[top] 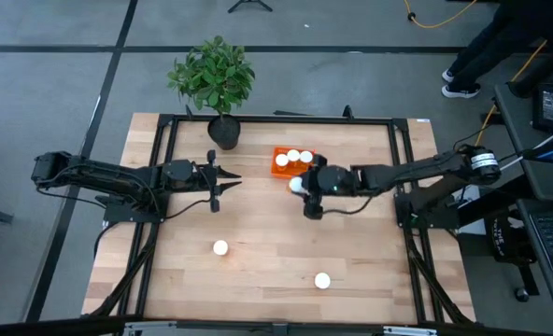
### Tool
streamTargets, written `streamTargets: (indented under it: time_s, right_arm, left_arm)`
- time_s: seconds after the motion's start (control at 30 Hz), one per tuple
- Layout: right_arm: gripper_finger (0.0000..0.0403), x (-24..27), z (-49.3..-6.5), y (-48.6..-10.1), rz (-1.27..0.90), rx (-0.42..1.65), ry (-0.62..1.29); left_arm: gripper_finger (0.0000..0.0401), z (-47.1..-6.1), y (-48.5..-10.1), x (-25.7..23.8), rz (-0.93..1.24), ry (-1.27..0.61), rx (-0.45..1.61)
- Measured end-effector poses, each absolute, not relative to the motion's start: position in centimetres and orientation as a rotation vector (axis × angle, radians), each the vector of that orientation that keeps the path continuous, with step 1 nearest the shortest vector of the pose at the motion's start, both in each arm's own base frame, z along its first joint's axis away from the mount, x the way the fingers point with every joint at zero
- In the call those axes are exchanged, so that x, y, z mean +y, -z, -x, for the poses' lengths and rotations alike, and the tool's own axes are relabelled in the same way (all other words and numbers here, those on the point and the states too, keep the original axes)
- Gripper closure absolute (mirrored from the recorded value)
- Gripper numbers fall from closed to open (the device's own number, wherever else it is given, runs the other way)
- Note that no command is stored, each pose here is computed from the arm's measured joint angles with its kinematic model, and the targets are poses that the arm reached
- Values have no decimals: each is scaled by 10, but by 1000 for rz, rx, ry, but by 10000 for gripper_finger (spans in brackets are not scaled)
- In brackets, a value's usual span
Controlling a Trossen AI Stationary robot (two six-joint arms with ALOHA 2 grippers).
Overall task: Pick and place pill bottles into a basket
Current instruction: Put the top right orange pill bottle into the orange bin
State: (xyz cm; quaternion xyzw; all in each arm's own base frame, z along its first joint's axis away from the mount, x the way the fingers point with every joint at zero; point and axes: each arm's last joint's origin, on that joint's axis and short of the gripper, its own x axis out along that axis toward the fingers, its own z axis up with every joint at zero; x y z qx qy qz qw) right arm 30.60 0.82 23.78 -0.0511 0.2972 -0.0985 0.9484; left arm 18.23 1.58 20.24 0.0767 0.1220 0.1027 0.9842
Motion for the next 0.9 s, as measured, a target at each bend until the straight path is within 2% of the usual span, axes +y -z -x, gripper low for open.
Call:
streamTargets:
  time_s: [0.43, 0.9]
  right_arm:
    - [189, -56, -307, -217, 48, 715, 289]
    - [189, -74, -312, -191, 51, 807, 318]
  left_arm:
    - [333, -182, -202, 16, -154, -208, 245]
    - [332, -182, -202, 16, -154, -209, 245]
